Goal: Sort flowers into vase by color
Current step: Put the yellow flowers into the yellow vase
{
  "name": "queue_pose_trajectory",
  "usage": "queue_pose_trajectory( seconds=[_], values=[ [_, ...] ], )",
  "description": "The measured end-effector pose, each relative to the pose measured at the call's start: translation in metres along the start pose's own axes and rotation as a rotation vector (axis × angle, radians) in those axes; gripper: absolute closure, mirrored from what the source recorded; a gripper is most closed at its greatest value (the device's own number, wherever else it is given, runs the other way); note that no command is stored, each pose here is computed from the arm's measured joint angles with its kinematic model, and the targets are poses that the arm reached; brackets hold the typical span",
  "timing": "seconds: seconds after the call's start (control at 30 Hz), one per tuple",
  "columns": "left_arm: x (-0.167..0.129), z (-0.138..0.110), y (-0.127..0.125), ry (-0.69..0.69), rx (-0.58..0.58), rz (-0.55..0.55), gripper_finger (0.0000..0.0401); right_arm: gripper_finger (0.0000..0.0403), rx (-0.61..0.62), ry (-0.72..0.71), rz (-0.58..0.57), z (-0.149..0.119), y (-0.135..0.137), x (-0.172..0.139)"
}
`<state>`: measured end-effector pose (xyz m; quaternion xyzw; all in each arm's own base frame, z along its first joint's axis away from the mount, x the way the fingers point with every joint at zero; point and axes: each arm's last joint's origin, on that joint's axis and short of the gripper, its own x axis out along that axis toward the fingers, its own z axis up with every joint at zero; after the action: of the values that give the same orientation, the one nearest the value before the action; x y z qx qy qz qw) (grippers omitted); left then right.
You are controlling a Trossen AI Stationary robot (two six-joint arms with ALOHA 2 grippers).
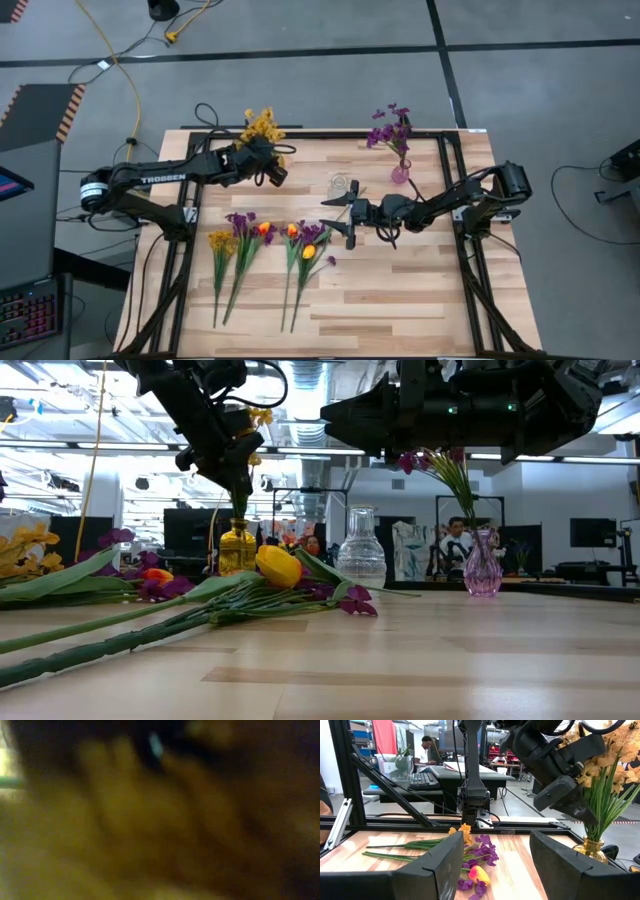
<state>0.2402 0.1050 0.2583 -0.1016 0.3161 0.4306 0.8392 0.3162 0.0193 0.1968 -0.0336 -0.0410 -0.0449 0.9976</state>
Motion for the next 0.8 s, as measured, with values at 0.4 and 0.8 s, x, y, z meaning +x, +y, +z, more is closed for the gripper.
queue_pose_trajectory(
  seconds=[0.4,0.8],
  values=[
    [-0.023,0.000,0.012,-0.001,-0.013,-0.018,0.0258,0.0148,-0.001,0.006,0.000,-0.001,0.000,0.000],
    [-0.031,-0.004,0.016,0.042,0.007,-0.062,0.0258,0.0148,-0.001,0.008,0.001,-0.001,0.000,0.000]
  ],
)
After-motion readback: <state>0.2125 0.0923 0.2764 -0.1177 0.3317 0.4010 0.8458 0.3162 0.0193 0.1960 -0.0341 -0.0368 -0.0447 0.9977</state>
